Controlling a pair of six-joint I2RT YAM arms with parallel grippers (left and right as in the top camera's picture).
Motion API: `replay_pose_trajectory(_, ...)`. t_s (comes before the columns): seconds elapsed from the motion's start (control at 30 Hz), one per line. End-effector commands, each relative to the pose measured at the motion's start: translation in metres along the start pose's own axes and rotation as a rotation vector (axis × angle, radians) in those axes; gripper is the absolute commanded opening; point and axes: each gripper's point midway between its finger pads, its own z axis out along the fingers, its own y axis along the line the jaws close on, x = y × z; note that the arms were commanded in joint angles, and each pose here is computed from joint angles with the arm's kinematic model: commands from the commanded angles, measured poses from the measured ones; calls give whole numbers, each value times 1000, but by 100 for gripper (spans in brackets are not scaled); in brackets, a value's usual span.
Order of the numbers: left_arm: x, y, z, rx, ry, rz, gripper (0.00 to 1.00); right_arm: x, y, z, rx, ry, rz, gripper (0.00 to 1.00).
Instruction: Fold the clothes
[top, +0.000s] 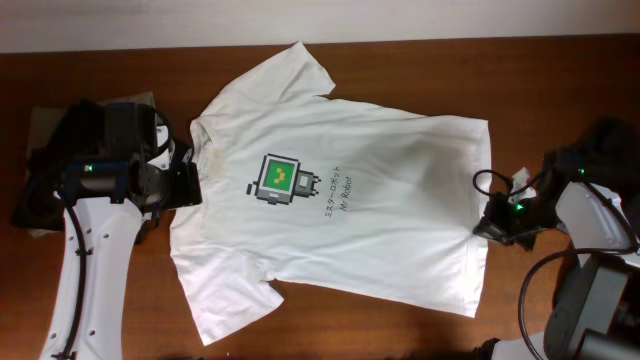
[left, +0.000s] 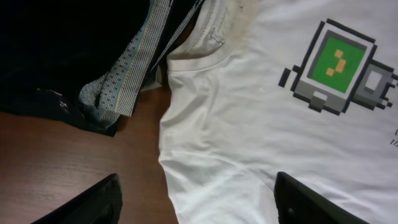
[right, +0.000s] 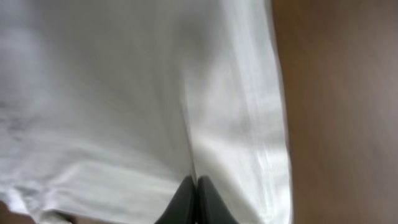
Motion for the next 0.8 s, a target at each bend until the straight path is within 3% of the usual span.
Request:
replay_pose_trajectory(0.0, -3, 1, -5, 4, -23, 8, 81, 11, -46, -13, 289, -3, 157, 4)
replay_pose_trajectory(0.03, -3, 1, -5, 4, -23, 8, 81, 11, -50, -14, 313, -6, 156, 7)
replay_pose_trajectory(0.07, -3, 1, -6, 4, -26, 7, 82, 9, -52, -14, 322, -14, 158, 55)
replay_pose_trajectory(0.1, -4, 1, -6, 5, -30, 7, 82, 4, -50, -14, 314, -36, 154, 64)
replay_pose_trajectory(0.2, -6, 0, -5, 6, -37, 7, 83, -39, -17, -11, 131, -181, 48, 62)
replay_pose_trajectory(0.3, -8, -6, -5, 42, -45, 58, 86, -85, 6, -19, 22, -358, -23, 48)
replay_pose_trajectory(0.33, -9, -9, -5, 56, -46, 58, 86, -93, 7, -18, 18, -381, -31, 48)
replay_pose_trajectory(0.43, -11, -10, -5, 64, -55, 58, 86, -109, -2, 7, 25, -369, 1, 48)
replay_pose_trajectory(0.57, -14, -10, -5, 65, -67, 57, 86, -113, 1, 32, -28, -321, 0, 40)
replay_pose_trajectory(0.67, -16, -11, -5, 65, -74, 57, 86, -110, 20, 31, -129, -297, -63, 14)
replay_pose_trajectory(0.7, -16, -11, -5, 65, -73, 57, 86, -111, 22, 29, -135, -294, -63, 8)
replay_pose_trajectory(0.77, -16, -11, -5, 65, -73, 57, 85, -115, 27, 16, -130, -286, -73, 8)
